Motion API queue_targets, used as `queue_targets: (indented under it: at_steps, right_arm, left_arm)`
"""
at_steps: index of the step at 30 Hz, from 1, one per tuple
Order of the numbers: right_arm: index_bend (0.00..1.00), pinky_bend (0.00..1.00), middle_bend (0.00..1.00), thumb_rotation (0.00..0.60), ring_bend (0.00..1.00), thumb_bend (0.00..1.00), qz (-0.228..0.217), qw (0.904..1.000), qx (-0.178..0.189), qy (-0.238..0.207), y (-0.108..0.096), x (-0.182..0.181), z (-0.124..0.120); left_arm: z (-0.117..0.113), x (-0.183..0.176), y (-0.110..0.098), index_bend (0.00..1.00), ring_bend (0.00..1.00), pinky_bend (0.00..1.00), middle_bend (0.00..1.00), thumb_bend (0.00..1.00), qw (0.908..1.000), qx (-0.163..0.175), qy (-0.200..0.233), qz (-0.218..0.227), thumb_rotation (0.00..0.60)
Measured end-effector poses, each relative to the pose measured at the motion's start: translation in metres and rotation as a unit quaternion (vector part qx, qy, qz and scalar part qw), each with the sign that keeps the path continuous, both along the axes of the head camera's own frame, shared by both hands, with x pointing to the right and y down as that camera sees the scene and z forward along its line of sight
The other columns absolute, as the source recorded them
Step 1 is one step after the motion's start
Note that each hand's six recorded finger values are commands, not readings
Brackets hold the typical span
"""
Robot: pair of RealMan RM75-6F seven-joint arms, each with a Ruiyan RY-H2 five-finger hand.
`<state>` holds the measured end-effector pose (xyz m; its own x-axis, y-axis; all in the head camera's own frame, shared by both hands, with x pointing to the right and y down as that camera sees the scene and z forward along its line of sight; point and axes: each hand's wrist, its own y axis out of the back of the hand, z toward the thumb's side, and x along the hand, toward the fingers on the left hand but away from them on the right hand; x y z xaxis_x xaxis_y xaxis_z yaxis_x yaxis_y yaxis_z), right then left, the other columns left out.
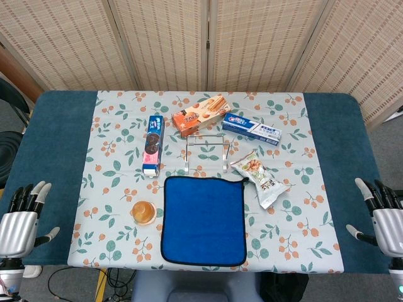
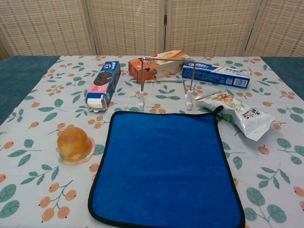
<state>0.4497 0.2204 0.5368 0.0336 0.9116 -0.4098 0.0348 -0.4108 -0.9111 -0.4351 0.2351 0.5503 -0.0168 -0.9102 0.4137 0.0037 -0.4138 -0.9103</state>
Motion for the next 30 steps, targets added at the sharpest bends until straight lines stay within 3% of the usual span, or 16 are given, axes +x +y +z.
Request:
queue_targets:
  at_steps: [16, 22, 25, 27, 30]
  right_arm:
    - [0.04, 0.09, 0.12, 0.6, 0.01, 0.05, -0.006, 1.0, 0.006, 0.0, -0.003, -0.002, -0.002]
    - [0.04, 0.15, 0.14, 0.6, 0.07, 0.05, -0.018, 0.9998, 0.009, 0.0, -0.008, -0.006, -0.005]
    - [0.04, 0.23, 0.19, 0.6, 0.16, 0.05, -0.031, 0.9995, 0.006, -0.003, -0.011, -0.011, -0.004]
    - [0.06, 0.36, 0.25, 0.6, 0.24, 0.05, -0.045, 0.999, 0.002, -0.004, -0.012, -0.017, -0.003]
    - [0.09, 0.51, 0.35, 0.6, 0.37, 0.06, -0.071, 0.9975, -0.003, -0.008, -0.015, -0.027, -0.001]
  left_arm:
    - [-0.001, 0.0, -0.002, 0.0, 0.0, 0.0, 0.0, 0.1, 0.9999, 0.001, 0.0, 0.01, 0.6]
    - [-0.002, 0.002, -0.004, 0.0, 0.0, 0.0, 0.0, 0.1, 0.9994, -0.002, 0.003, 0.033, 0.6]
    - [-0.002, 0.005, -0.005, 0.01, 0.01, 0.0, 0.0, 0.1, 0.9986, -0.003, 0.007, 0.053, 0.6]
    - [-0.002, 0.01, -0.006, 0.04, 0.05, 0.02, 0.03, 0.1, 0.9972, -0.004, 0.013, 0.074, 0.6]
    - [-0.002, 0.019, -0.007, 0.1, 0.14, 0.16, 0.12, 0.1, 0.9936, -0.006, 0.028, 0.11, 0.6]
